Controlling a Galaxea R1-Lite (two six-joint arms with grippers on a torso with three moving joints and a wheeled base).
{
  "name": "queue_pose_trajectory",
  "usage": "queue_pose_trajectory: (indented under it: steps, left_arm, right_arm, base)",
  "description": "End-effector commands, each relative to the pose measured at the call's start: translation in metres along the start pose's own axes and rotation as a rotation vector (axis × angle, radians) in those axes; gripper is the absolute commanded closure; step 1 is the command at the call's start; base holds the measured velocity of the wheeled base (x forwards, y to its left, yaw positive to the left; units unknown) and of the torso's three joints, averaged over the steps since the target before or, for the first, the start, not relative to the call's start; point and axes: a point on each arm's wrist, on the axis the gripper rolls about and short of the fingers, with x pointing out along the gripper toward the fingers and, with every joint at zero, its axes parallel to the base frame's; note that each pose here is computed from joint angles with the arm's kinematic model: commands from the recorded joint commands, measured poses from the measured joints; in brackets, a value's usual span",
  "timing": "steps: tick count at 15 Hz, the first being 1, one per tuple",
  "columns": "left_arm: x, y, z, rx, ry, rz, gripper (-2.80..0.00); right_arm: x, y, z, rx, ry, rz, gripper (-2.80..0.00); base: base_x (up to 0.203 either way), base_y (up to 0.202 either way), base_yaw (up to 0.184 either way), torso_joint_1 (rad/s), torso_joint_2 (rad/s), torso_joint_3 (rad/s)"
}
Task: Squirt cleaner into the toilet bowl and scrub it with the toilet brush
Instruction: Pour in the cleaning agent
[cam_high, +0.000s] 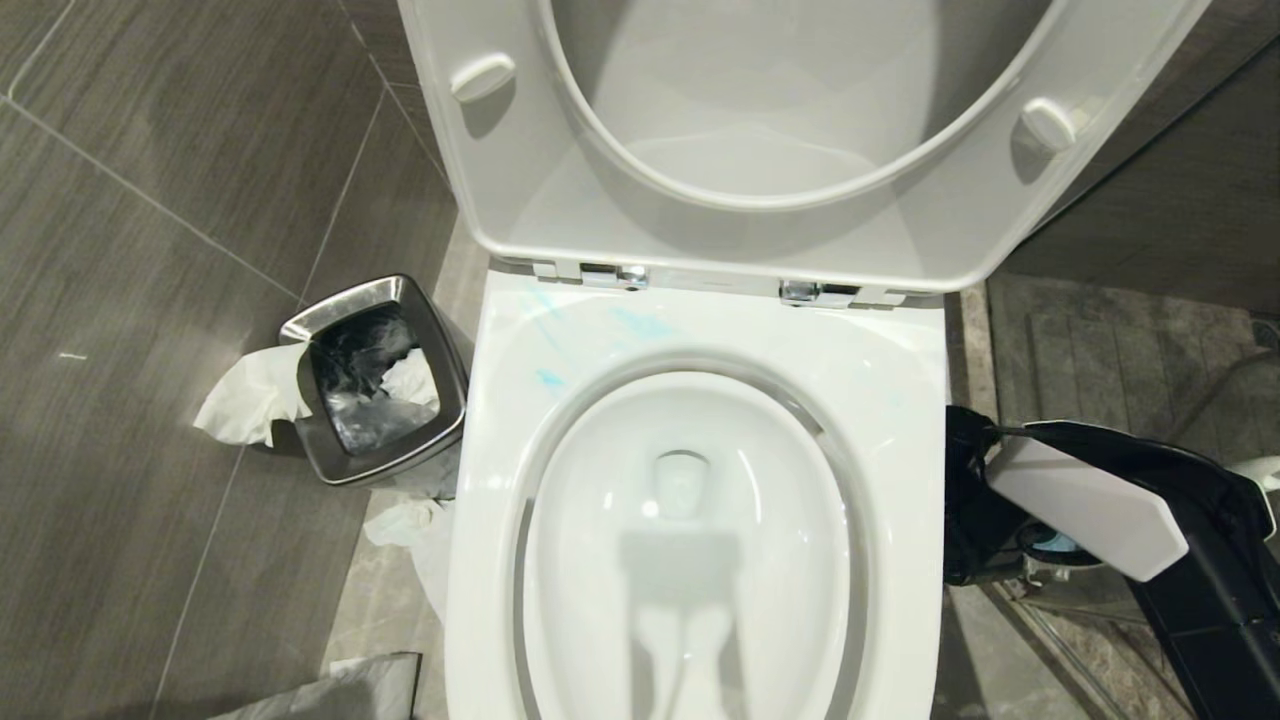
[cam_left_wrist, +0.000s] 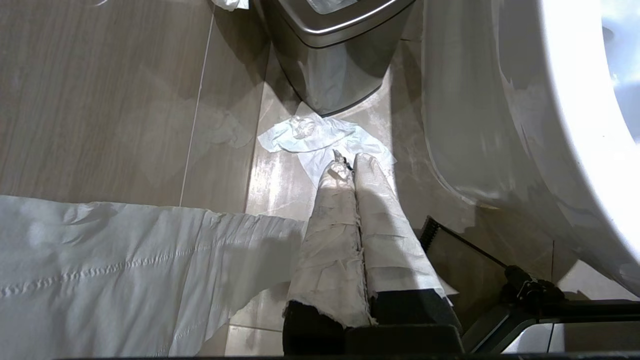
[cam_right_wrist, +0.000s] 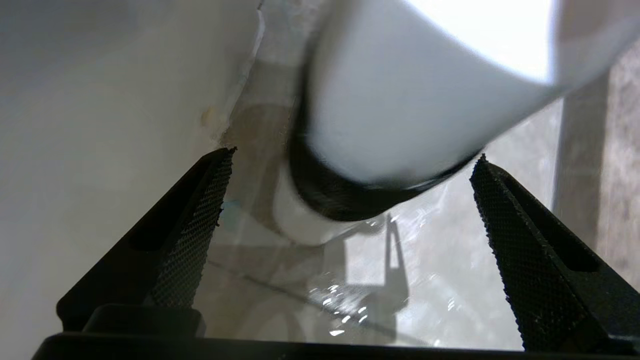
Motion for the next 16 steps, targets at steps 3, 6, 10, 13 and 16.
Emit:
queue_pose_trajectory:
  steps: [3, 6, 10, 13, 16]
  left_arm:
    - [0.0, 0.0, 0.0, 0.0, 0.001, 0.001, 0.0]
    - [0.0, 0.0, 0.0, 0.0, 0.001, 0.001, 0.0]
    - [0.0, 0.0, 0.0, 0.0, 0.001, 0.001, 0.0]
    - [0.0, 0.0, 0.0, 0.0, 0.001, 0.001, 0.0]
    - [0.0, 0.0, 0.0, 0.0, 0.001, 0.001, 0.0]
  right_arm:
    - [0.009, -0.007, 0.0, -0.024, -0.058, 0.021, -2.8]
    - [0.015, -0.005, -0.003, -0.036, -0.084, 0.043, -2.8]
    - [0.021, -0.005, -0.006, -0.048, -0.114, 0.043, -2.8]
    - [0.023, -0.005, -0.006, -0.052, -0.126, 0.046, -2.8]
    - [0.031, -0.008, -0.008, -0.053, -0.162, 0.031, -2.8]
  base:
    - [0.0, 0.0, 0.0, 0.0, 0.0, 0.0]
    - [0.0, 0.0, 0.0, 0.0, 0.0, 0.0]
    - [0.0, 0.0, 0.0, 0.0, 0.0, 0.0]
    - [0.0, 0.0, 0.0, 0.0, 0.0, 0.0]
    - [0.0, 0.0, 0.0, 0.0, 0.0, 0.0]
